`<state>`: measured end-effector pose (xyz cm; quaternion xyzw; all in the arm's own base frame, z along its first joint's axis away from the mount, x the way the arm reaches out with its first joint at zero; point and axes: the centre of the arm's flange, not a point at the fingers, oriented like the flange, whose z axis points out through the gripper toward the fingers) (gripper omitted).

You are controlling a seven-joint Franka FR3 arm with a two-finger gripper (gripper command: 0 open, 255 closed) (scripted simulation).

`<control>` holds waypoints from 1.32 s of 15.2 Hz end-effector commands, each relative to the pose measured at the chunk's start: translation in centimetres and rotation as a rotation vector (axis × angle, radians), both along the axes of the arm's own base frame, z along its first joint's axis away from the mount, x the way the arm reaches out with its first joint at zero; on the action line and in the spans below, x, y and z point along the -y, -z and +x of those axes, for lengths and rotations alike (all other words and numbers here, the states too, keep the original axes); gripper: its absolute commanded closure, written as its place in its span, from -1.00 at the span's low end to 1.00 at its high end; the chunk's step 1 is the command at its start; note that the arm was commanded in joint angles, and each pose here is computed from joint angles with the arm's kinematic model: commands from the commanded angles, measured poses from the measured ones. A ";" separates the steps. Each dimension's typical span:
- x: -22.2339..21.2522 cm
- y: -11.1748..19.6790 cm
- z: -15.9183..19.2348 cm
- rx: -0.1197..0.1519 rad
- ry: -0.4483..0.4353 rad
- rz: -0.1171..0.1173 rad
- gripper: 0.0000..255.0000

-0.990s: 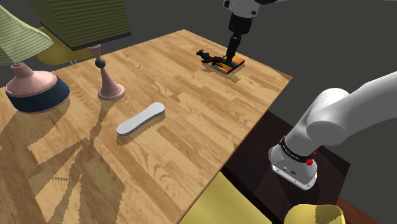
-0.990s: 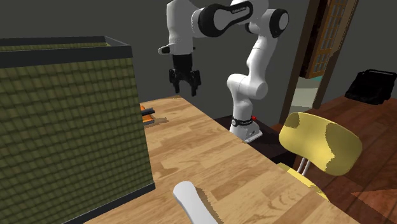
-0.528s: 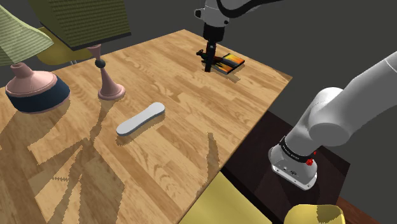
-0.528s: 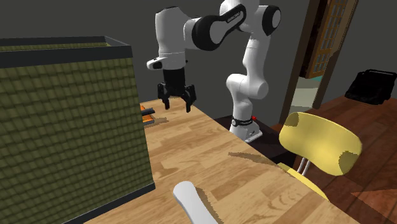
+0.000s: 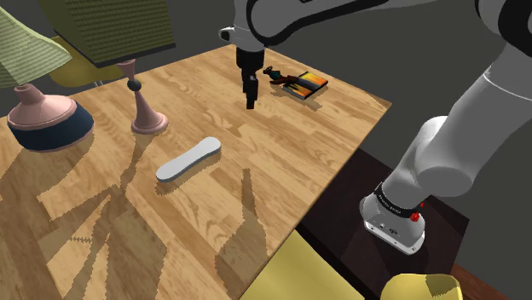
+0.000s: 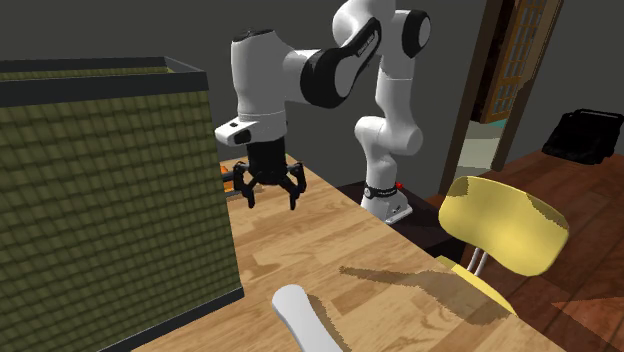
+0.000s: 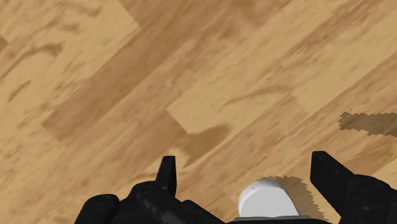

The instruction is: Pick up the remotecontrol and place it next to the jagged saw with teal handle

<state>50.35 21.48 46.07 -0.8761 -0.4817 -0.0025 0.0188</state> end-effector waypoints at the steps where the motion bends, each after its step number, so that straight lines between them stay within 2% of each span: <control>1: -2.6 1.0 0.7 0.005 -0.072 -0.005 -1.00; 9: -12.6 4.9 1.9 0.023 -0.355 -0.025 -1.00; 17: -22.5 9.0 0.4 0.041 -0.636 -0.045 -1.00; 20: -22.5 10.6 0.5 0.041 -0.636 -0.045 -1.00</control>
